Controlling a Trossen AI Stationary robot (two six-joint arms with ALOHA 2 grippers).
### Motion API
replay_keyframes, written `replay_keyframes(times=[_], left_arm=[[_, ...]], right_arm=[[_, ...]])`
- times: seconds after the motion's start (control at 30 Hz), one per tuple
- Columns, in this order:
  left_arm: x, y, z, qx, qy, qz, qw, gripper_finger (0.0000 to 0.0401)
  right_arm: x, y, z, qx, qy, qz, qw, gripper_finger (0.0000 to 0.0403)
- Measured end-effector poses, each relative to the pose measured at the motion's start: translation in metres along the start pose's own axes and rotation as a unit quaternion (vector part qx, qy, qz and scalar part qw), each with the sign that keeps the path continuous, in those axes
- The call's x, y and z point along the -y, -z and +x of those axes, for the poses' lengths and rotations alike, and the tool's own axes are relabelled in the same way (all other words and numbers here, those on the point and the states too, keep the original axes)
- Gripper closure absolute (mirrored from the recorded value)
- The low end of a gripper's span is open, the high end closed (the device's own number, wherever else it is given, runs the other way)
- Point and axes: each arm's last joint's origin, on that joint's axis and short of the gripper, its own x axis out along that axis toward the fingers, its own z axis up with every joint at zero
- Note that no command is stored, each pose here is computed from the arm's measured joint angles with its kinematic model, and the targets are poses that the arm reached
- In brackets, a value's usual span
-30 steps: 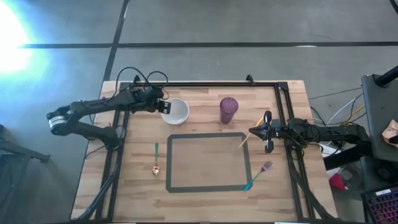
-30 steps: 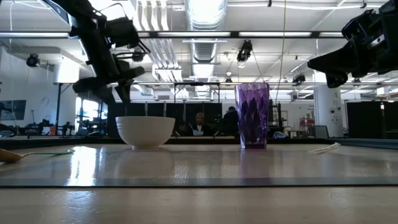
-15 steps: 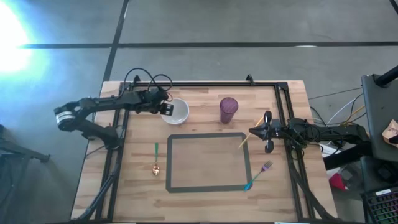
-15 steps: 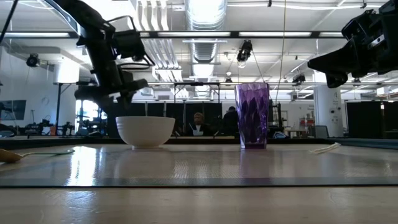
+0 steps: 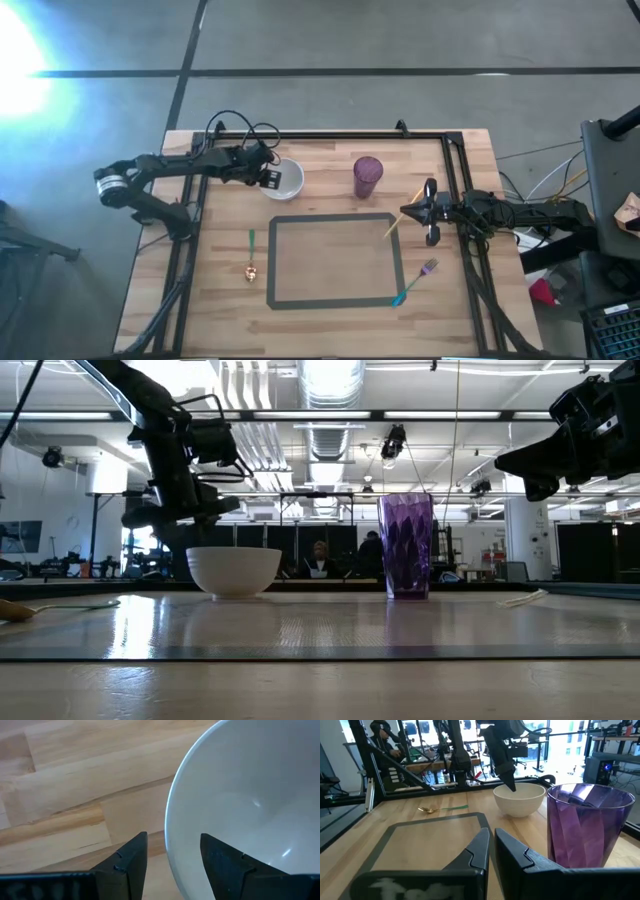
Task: Pick & Place Utensil
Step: Put the white bowl on the center of the mat
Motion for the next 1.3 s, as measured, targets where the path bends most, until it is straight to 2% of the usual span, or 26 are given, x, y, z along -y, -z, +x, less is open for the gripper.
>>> replay_keyframes(times=[0.3,0.67,0.77,1.0,1.3], left_arm=[[0.001,0.0,0.0,-0.009,0.01,0.013,1.0,0.0239],[0.001,0.0,0.0,-0.008,0.01,0.061,0.998,0.0368],[0.001,0.0,0.0,-0.008,0.012,0.069,0.998,0.0393],[0.002,-0.002,-0.003,-0.004,0.018,0.089,0.996,0.0396],[0.027,-0.014,-0.028,0.018,0.084,0.136,0.987,0.0398]], right_arm=[[0.0,0.0,0.0,-0.001,0.0,0.0,1.0,0.0376],[0.0,0.0,0.0,-0.003,-0.001,0.002,1.0,0.0376],[0.0,0.0,0.0,-0.003,0.0,0.002,1.0,0.0376],[0.0,0.001,0.0,-0.005,0.0,0.002,1.0,0.0376],[0.0,0.003,0.0,-0.015,0.001,0.003,1.0,0.0376]])
